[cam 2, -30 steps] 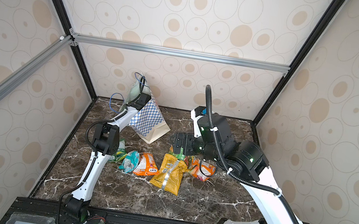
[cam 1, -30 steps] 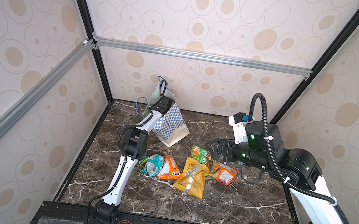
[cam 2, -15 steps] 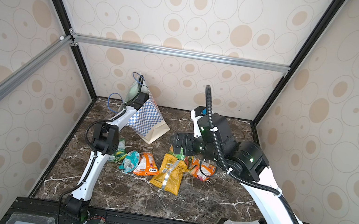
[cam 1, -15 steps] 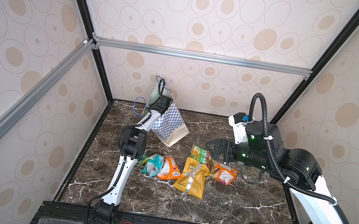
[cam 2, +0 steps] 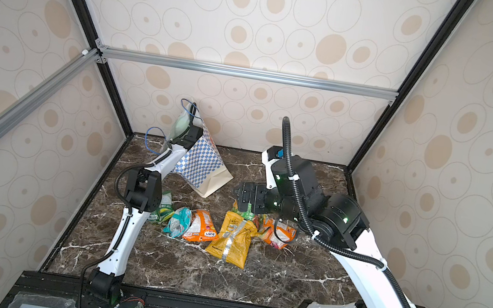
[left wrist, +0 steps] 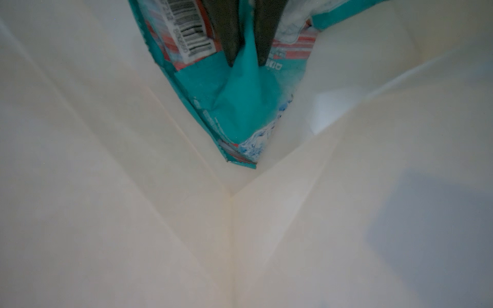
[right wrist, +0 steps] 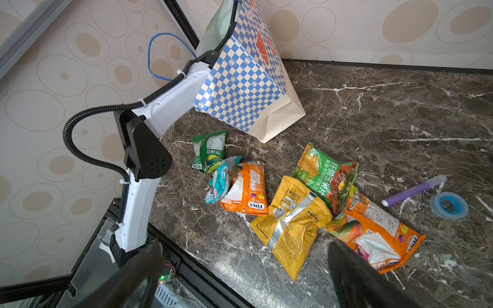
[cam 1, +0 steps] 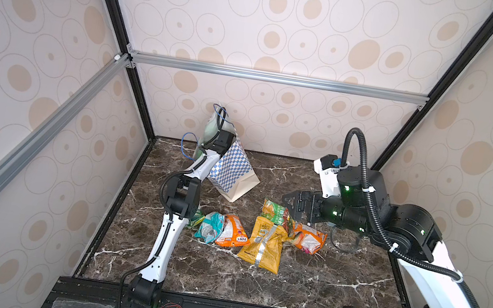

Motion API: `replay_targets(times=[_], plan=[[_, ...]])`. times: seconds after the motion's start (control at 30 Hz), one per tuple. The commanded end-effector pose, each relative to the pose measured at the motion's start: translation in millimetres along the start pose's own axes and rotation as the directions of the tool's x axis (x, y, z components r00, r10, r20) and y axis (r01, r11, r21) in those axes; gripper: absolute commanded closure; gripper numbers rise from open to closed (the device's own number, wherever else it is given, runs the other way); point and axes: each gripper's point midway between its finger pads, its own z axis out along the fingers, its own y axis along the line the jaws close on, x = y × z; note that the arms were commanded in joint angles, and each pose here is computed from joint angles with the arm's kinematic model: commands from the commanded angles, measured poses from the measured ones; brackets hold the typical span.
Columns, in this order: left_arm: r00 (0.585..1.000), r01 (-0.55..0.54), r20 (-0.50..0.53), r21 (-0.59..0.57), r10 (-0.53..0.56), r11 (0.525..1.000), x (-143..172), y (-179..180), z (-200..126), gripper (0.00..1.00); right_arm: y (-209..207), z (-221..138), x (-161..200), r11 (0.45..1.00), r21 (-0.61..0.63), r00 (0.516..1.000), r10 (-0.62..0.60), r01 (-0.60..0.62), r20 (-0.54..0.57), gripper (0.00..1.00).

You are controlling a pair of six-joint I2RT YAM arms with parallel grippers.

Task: Take the snacks out of the paper bag
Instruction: Pick up the snack from the paper bag.

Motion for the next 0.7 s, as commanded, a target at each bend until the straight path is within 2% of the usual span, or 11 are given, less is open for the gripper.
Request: replay_targets(times=[0.0,0.4,0.67], plan=[[1.0,-0.004,-0.013,-0.059,0.004,0.998,-14,13,-38,1.0,2,-5,1,1.0,-0.019,1.0,0.005,-0.005,0.009,0.0],[0.995,0.014,0.094,-0.067,-0.008,0.998,-60,10,-100,1.0,3,-7,3,0.999,-0.035,1.0,0.014,-0.014,0.014,0.0],[0.985,0.039,0.172,-0.034,-0.033,0.999,-87,3,-132,1.0,2,-8,4,0.999,-0.039,1.0,0.019,-0.018,0.021,0.0]])
